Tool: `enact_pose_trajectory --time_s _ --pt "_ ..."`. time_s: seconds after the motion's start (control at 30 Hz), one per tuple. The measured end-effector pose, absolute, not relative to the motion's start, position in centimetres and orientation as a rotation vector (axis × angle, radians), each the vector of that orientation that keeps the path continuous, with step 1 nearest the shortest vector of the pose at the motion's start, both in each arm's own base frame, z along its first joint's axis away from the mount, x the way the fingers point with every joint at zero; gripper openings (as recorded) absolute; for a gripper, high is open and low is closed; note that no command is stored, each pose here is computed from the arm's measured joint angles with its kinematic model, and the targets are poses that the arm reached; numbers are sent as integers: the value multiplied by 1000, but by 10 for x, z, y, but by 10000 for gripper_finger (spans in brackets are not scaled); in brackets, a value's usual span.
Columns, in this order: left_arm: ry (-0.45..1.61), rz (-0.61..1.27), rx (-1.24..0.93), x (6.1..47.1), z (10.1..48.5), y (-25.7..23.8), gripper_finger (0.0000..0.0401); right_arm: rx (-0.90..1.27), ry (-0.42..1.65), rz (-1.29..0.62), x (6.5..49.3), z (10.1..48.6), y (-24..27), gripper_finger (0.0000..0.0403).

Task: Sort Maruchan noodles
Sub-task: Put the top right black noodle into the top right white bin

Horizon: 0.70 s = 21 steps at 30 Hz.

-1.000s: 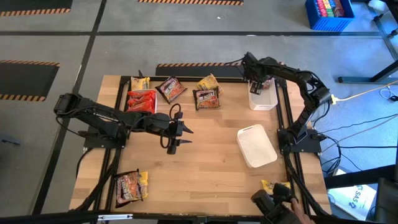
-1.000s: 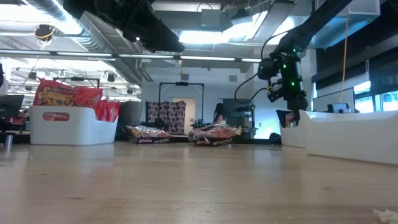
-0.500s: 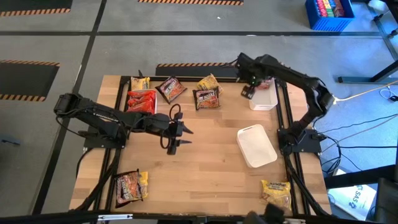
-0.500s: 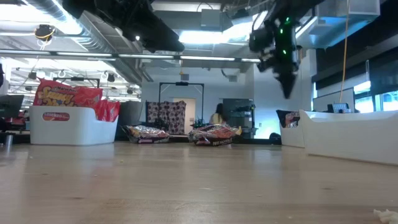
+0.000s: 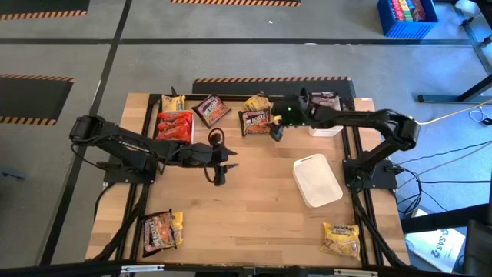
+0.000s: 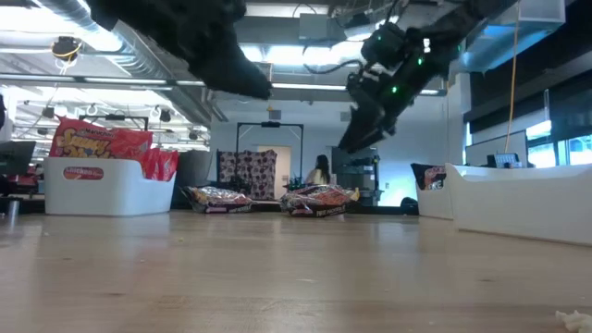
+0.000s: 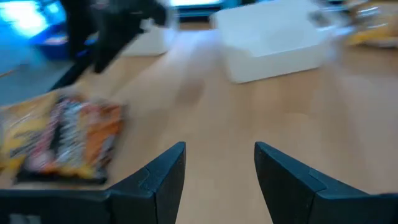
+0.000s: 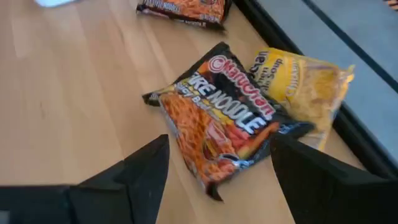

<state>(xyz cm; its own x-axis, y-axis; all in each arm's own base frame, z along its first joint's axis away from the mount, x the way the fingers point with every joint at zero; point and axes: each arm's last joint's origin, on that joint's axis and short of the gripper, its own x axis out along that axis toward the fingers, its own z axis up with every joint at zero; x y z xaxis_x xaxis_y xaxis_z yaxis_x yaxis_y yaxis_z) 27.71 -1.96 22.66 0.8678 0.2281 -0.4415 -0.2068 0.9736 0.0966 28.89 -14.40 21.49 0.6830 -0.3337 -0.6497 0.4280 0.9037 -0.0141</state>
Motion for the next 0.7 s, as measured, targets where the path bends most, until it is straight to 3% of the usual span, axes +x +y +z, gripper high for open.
enact_pose_trajectory --time_s 0.33,0.7 --pt "589 387 -25 294 187 12 184 200 594 -522 315 173 -165 259" --pt "616 391 -35 297 178 13 184 214 836 -499 323 143 -159 259"
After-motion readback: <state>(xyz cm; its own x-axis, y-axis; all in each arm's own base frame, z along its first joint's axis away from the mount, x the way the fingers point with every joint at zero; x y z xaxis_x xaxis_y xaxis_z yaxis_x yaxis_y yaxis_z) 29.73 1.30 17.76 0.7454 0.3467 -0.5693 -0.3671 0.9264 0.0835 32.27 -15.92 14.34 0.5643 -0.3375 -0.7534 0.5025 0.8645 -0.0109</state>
